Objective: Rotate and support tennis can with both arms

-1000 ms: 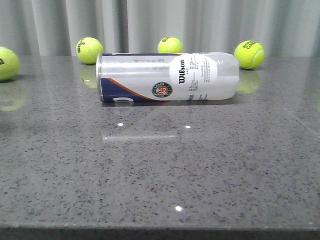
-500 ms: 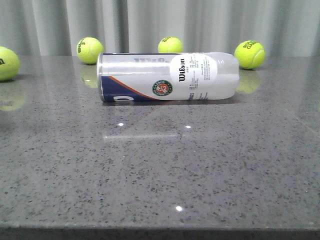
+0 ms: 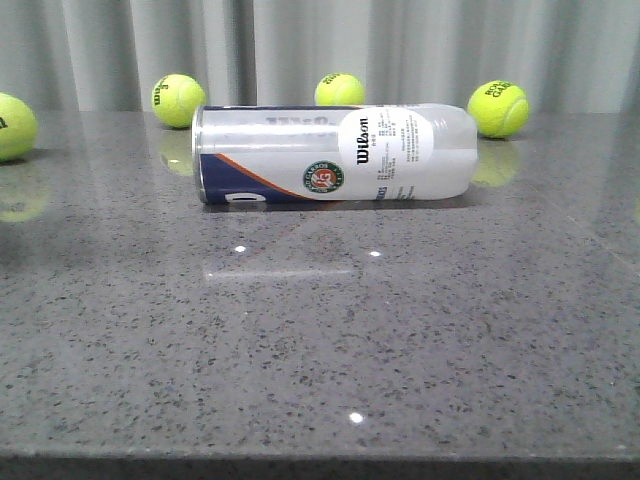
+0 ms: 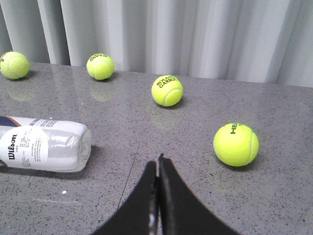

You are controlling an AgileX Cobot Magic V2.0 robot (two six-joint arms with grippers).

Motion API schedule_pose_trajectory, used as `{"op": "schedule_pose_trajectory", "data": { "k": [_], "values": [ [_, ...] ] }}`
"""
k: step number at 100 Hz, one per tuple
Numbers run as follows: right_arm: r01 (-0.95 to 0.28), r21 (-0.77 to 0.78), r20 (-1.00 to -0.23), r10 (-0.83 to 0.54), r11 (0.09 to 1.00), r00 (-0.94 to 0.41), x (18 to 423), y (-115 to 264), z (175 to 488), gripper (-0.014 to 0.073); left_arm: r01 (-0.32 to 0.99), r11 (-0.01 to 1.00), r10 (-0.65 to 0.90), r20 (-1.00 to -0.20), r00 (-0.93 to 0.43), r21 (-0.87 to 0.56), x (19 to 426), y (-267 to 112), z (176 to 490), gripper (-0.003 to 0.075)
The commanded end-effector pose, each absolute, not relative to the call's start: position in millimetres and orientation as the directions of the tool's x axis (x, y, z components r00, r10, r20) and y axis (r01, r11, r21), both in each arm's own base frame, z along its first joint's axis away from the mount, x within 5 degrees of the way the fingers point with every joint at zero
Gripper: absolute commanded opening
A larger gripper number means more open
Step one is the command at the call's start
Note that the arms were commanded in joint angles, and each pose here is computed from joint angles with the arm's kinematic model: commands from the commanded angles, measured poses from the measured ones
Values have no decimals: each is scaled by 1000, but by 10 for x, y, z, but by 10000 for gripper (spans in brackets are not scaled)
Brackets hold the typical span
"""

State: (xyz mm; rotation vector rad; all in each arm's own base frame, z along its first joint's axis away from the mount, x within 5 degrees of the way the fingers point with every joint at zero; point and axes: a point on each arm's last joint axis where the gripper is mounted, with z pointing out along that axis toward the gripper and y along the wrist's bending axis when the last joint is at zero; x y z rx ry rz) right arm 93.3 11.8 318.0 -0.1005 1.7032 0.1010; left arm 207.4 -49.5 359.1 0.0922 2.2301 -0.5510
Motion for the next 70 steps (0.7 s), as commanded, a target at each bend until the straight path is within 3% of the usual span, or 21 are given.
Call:
{"op": "schedule_pose_trajectory", "data": {
  "k": [1,70],
  "values": [
    [-115,4,-1000,1,993,-28,927,107,3346,-68,316,848,-174,-787,-592,-425,2070,-573,3801,650],
    [-115,4,-1000,1,993,-28,927,107,3346,-68,468,520,-90,-591,-802,-715,2841,-985,3124,650]
  ]
}}
